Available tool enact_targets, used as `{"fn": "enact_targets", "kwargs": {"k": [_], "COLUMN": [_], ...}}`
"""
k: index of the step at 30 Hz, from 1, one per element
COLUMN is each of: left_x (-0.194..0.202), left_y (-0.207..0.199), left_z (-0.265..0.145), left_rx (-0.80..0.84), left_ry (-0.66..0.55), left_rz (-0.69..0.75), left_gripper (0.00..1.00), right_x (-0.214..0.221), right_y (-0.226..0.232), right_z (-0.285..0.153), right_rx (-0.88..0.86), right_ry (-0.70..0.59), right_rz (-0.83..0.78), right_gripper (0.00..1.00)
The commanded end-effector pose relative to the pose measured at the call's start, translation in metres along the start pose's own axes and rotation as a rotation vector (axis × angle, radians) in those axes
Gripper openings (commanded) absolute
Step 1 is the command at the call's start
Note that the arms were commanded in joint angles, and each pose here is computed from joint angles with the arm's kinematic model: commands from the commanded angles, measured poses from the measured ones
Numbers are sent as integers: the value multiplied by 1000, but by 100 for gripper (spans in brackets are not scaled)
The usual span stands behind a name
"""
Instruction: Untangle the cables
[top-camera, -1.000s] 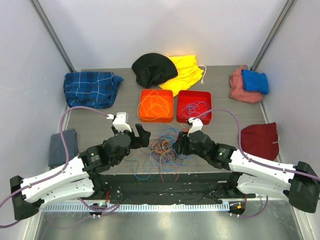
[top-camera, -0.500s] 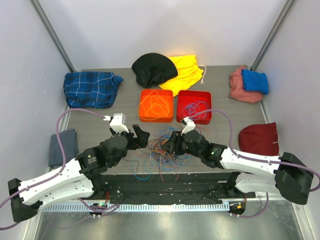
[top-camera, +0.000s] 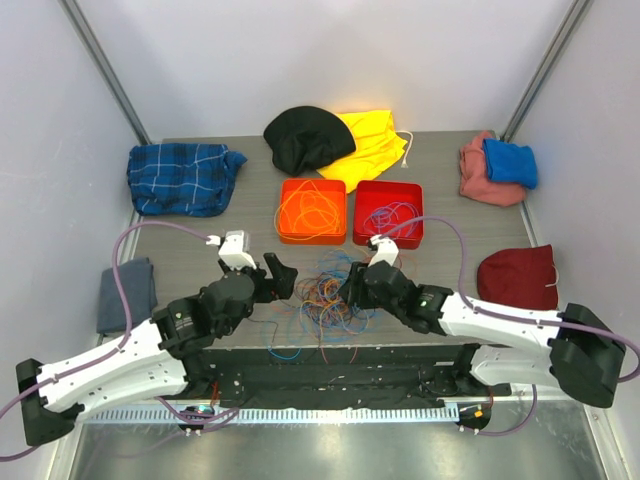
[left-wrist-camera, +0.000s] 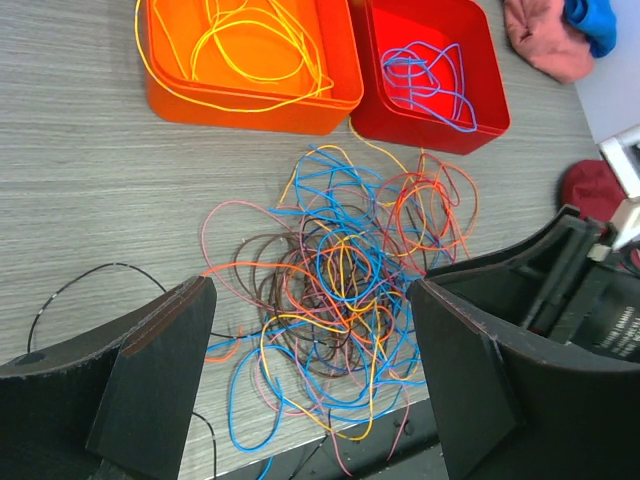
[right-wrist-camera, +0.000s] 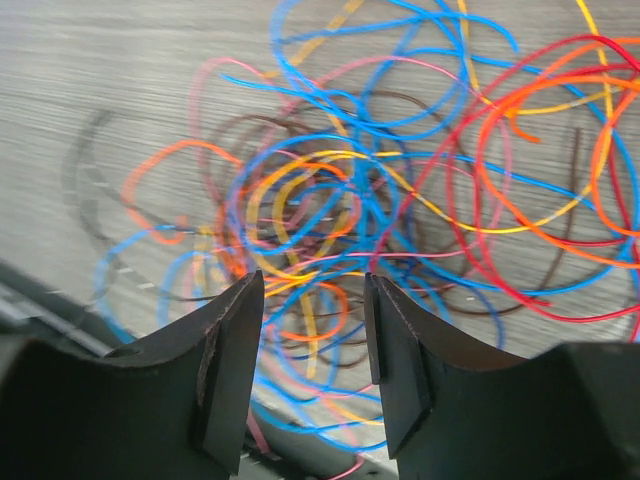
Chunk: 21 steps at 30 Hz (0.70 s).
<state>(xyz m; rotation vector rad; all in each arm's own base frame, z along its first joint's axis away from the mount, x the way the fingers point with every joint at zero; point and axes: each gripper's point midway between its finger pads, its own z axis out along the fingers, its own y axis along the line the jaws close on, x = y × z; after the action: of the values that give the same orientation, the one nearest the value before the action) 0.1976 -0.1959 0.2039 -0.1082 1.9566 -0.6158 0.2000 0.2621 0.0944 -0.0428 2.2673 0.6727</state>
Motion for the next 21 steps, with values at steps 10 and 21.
{"fn": "enact_targets", "kwargs": {"k": [10,21], "left_x": [-6,-5], "left_y": [-4,1], "left_z": [3,0], "left_rx": [-2,-9], "left_ry": [-18,-22], "left_rz": [-36,-39], "left_gripper": [84,84], "right_x": [-13,-30], "right_y": [7,19], "right_z": [37,38], "right_rx": [57,36], "right_ry": [-60,-96], "right_rz": [-58,-62], "right_gripper": [56,8]}}
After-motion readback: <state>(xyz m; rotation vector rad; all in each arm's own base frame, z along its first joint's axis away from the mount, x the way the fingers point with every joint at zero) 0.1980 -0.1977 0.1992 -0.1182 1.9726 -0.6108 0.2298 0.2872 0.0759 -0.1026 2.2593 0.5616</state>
